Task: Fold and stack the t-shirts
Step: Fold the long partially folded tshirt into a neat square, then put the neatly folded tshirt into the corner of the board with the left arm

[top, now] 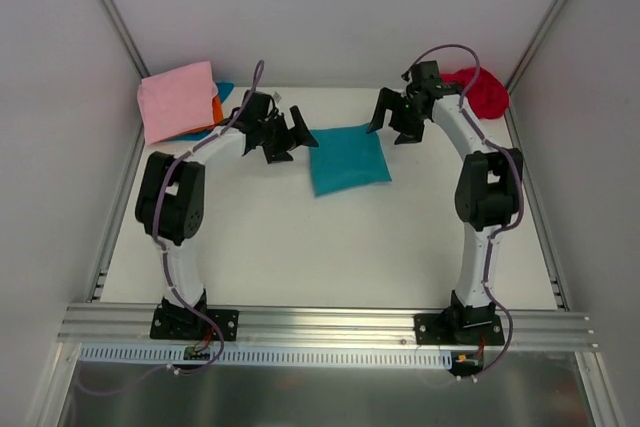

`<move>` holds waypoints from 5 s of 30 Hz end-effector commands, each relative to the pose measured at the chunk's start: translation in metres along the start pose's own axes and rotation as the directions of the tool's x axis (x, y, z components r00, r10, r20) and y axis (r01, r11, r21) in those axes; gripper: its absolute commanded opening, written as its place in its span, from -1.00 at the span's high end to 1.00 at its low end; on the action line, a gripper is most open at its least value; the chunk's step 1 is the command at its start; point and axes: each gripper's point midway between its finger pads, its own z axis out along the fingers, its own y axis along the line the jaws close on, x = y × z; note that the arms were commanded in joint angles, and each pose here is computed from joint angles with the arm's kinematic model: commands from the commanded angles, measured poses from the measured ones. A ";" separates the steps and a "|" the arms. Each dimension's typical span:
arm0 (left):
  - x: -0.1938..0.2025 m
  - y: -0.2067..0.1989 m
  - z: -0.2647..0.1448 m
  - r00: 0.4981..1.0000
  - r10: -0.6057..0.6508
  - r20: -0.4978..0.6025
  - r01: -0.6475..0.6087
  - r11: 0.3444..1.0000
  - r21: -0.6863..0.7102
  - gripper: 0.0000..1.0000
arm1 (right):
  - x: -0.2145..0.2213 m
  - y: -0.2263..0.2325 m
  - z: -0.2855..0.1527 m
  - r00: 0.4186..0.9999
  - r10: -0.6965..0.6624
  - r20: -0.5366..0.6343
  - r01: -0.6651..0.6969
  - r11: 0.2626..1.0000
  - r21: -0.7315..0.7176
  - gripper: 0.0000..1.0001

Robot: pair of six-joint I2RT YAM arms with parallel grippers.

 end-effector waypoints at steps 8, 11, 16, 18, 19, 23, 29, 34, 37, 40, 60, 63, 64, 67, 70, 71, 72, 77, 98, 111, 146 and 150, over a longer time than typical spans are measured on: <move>0.039 -0.070 -0.086 0.975 0.141 0.171 -0.185 0.944 0.274 -0.97 | 0.077 -0.013 -0.047 0.997 -0.042 0.059 0.043 0.999 -0.029 -0.99; 0.057 -0.058 -0.083 0.977 0.153 0.148 -0.190 0.939 0.285 -0.98 | 0.093 -0.017 -0.040 0.999 -0.029 0.033 0.031 0.998 -0.048 -0.99; 0.100 -0.037 -0.077 0.985 0.141 0.101 -0.166 0.931 0.326 -0.97 | 0.125 -0.015 -0.040 1.000 0.017 0.007 -0.016 0.995 -0.101 -0.99; 0.120 -0.031 -0.077 0.986 0.147 0.079 -0.165 0.929 0.332 -0.98 | 0.127 -0.010 -0.060 0.998 0.008 0.059 -0.001 0.994 -0.109 -0.99; 0.124 -0.037 -0.083 0.982 0.162 0.097 -0.185 0.923 0.338 -0.97 | 0.134 -0.010 -0.064 0.998 0.007 0.062 0.000 0.994 -0.108 -0.99; 0.169 -0.055 -0.103 0.966 0.243 0.092 -0.260 0.896 0.361 -0.97 | 0.119 0.009 -0.098 0.991 -0.034 0.132 0.051 0.991 -0.127 -0.99; 0.196 -0.062 -0.153 0.948 0.261 0.180 -0.310 0.887 0.342 -0.97 | 0.063 0.063 -0.133 0.979 -0.089 0.183 0.121 0.978 -0.172 -0.99; 0.211 -0.053 -0.191 0.947 0.235 0.219 -0.300 0.891 0.341 -0.97 | 0.035 0.090 -0.084 0.992 -0.086 0.092 0.106 0.965 -0.239 -0.99; 0.213 -0.052 -0.210 0.943 0.226 0.246 -0.305 0.884 0.356 -0.97 | 0.032 0.095 -0.054 0.997 -0.069 0.031 0.075 0.959 -0.272 -0.99; 0.217 -0.041 -0.221 0.943 0.213 0.255 -0.295 0.892 0.343 -0.97 | 0.033 0.100 -0.017 0.998 -0.051 -0.034 0.039 0.956 -0.291 -0.99; 0.222 -0.025 -0.228 0.942 0.203 0.269 -0.287 0.902 0.322 -0.97 | 0.121 0.069 0.061 0.977 0.043 -0.211 -0.084 0.978 -0.189 -0.99; 0.223 -0.025 -0.227 0.942 0.208 0.263 -0.289 0.902 0.321 -0.97 | 0.152 0.053 0.063 0.969 0.054 -0.241 -0.094 0.983 -0.159 -0.99; 0.223 -0.024 -0.226 0.942 0.209 0.263 -0.289 0.904 0.316 -0.97 | 0.158 0.051 0.061 0.968 0.056 -0.243 -0.096 0.983 -0.158 -0.99; 0.224 -0.023 -0.226 0.941 0.212 0.262 -0.292 0.903 0.316 -0.98 | 0.179 0.046 0.055 0.966 0.063 -0.251 -0.106 0.981 -0.163 -0.99; 0.223 -0.023 -0.227 0.940 0.213 0.266 -0.292 0.904 0.312 -0.97 | 0.198 0.043 0.048 0.967 0.060 -0.248 -0.101 0.983 -0.156 -0.99; 0.223 -0.022 -0.228 0.941 0.211 0.265 -0.290 0.905 0.311 -0.97 | 0.209 0.041 0.044 0.967 0.051 -0.251 -0.089 0.985 -0.145 -0.99; 0.224 -0.021 -0.228 0.941 0.211 0.265 -0.290 0.906 0.309 -0.97 | 0.214 0.042 0.043 0.966 0.044 -0.253 -0.083 0.986 -0.144 -0.99; 0.225 -0.017 -0.227 0.942 0.209 0.264 -0.287 0.908 0.304 -0.97 | 0.236 0.045 0.036 0.970 0.019 -0.242 -0.053 0.990 -0.132 -0.99; 0.235 -0.003 -0.204 0.948 0.199 0.250 -0.275 0.906 0.321 -0.97 | 0.159 0.109 -0.119 0.984 -0.177 0.019 0.178 0.976 -0.128 -0.99; 0.234 -0.003 -0.198 0.944 0.207 0.256 -0.284 0.904 0.319 -0.97 | 0.214 0.106 -0.107 0.875 -0.460 -0.149 0.483 0.814 0.322 -0.99; 0.237 0.009 -0.200 0.944 0.209 0.255 -0.281 0.915 0.291 -0.97 | 0.290 0.119 0.016 0.865 -0.413 -0.285 0.484 0.837 0.256 -0.99; 0.238 0.011 -0.200 0.944 0.212 0.252 -0.282 0.916 0.285 -0.97 | 0.295 0.112 0.021 0.865 -0.405 -0.296 0.482 0.836 0.262 -0.99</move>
